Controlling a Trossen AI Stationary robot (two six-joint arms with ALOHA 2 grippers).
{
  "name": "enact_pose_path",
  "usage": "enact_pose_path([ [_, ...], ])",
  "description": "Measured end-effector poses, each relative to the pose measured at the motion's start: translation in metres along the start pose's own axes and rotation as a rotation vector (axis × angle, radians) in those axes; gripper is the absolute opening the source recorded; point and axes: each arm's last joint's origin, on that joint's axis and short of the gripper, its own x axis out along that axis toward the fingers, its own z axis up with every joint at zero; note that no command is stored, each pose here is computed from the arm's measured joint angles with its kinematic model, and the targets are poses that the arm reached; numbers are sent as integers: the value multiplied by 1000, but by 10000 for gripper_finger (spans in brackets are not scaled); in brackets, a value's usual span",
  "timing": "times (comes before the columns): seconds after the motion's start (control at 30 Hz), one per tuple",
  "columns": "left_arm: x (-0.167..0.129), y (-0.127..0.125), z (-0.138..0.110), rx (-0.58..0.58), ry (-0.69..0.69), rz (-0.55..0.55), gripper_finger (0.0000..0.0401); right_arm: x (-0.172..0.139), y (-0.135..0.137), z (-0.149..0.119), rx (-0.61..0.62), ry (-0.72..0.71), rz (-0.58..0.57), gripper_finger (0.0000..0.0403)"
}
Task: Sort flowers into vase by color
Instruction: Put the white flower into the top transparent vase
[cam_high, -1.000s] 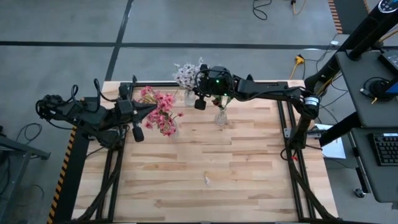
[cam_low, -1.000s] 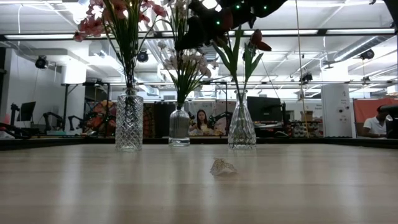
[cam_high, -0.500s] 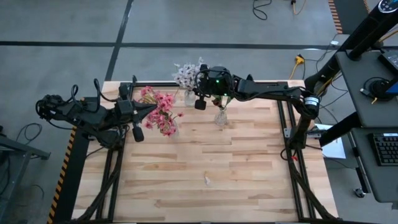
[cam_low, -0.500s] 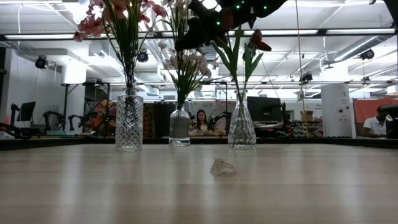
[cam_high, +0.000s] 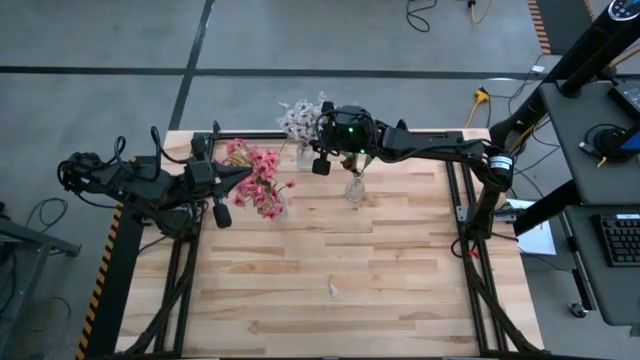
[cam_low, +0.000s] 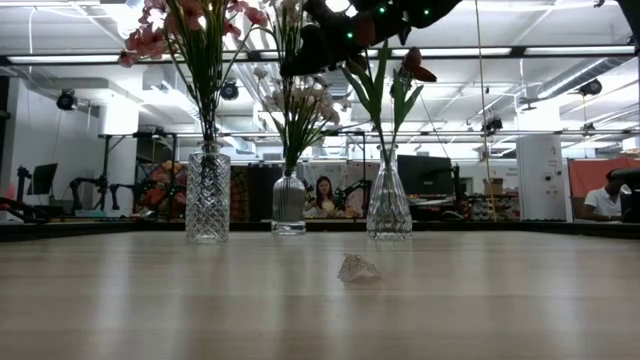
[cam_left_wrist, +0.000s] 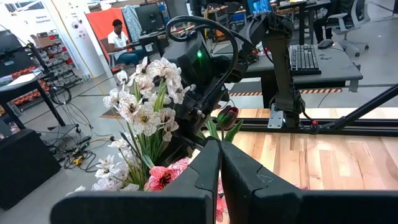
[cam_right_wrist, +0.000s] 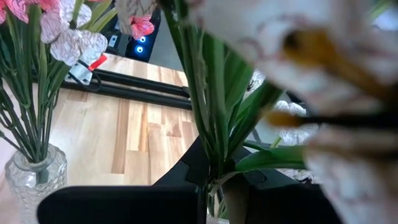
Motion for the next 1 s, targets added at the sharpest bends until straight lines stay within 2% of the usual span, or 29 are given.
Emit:
enact_pose_path([
  [0.53,0,0,0,0,0,0,0,-1,-14,-6,101,4,-35,18],
  [1.0,0,0,0,0,0,0,0,-1,-16,-5,107,4,-38,18],
])
